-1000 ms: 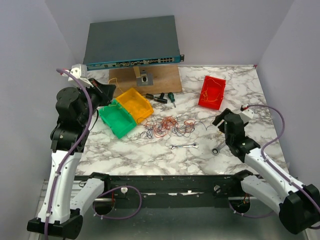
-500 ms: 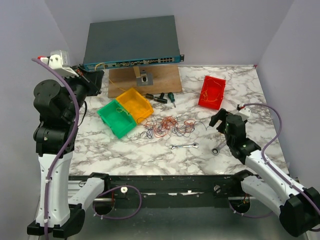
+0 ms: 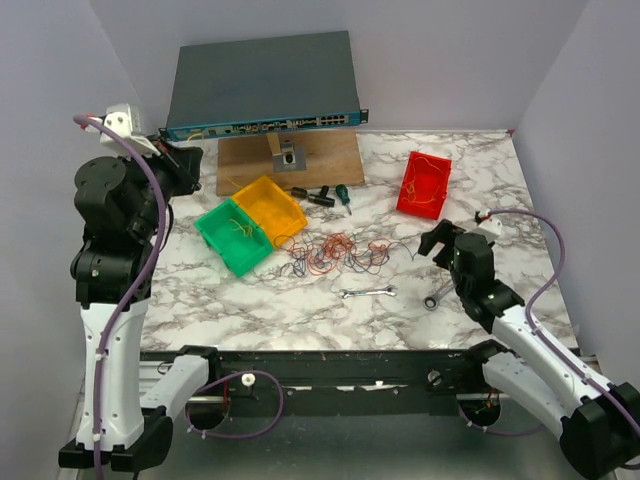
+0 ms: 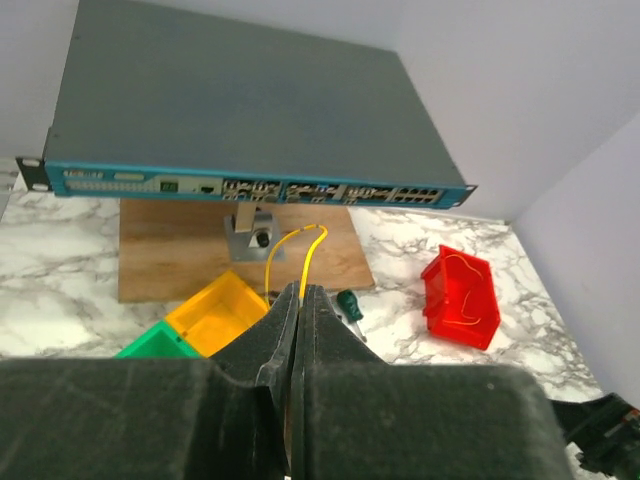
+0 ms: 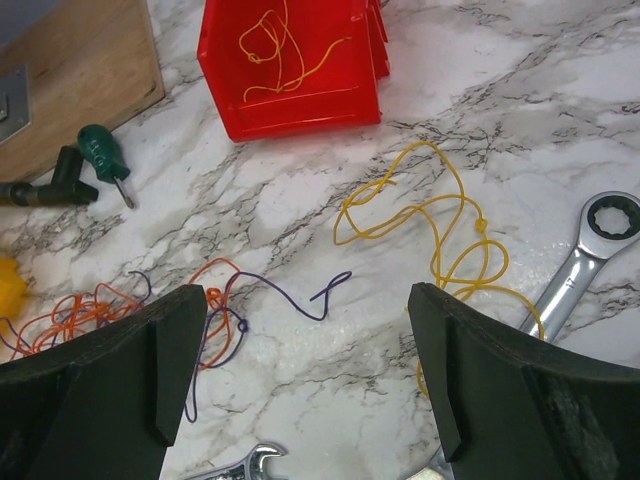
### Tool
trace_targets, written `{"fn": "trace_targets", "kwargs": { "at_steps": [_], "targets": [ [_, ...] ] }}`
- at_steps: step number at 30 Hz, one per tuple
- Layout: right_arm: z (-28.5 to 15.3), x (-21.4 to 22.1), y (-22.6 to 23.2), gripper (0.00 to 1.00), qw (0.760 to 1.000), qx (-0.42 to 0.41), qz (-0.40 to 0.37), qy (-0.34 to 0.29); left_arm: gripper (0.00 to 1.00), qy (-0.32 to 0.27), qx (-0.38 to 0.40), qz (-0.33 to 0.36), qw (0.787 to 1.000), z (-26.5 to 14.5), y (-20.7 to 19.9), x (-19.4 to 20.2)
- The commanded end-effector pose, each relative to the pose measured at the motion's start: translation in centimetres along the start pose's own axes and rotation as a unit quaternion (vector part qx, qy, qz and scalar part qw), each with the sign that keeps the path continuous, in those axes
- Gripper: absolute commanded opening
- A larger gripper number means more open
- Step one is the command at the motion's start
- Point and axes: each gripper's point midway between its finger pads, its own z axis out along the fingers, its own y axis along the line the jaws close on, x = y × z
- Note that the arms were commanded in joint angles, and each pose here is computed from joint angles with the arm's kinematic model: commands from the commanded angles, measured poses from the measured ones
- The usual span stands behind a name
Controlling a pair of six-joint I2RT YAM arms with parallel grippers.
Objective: Untangle the cables
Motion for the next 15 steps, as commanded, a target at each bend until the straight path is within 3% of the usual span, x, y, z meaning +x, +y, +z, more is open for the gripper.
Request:
{"fn": "trace_targets", "kwargs": {
  "at_steps": [1, 7, 10, 15],
  "targets": [
    [-0.3, -0.2, 0.3, 0.9, 1.0, -0.017, 0.0, -0.01, 0.0, 0.021, -0.039, -0.002, 0.999, 1.2, 2.6, 2.7],
    [-0.5, -0.4, 0.4, 0.9, 1.0, -0.022, 0.003, -0.015, 0.0, 0.053, -0.1, -0.025, 0.993, 4.0, 6.5, 7.4],
    [-0.6, -0.3, 0.4, 0.9, 0.999, -0.027, 0.007, -0.016, 0.0, 0.071, -0.151, -0.078, 0.983, 4.9, 8.9, 10.8],
    [-0.7, -0.6, 1.1, 0.9, 0.998, -0.047, 0.018, -0.025, 0.0, 0.093, -0.128, -0.143, 0.977, 7.2, 9.9, 17.2]
  ]
}}
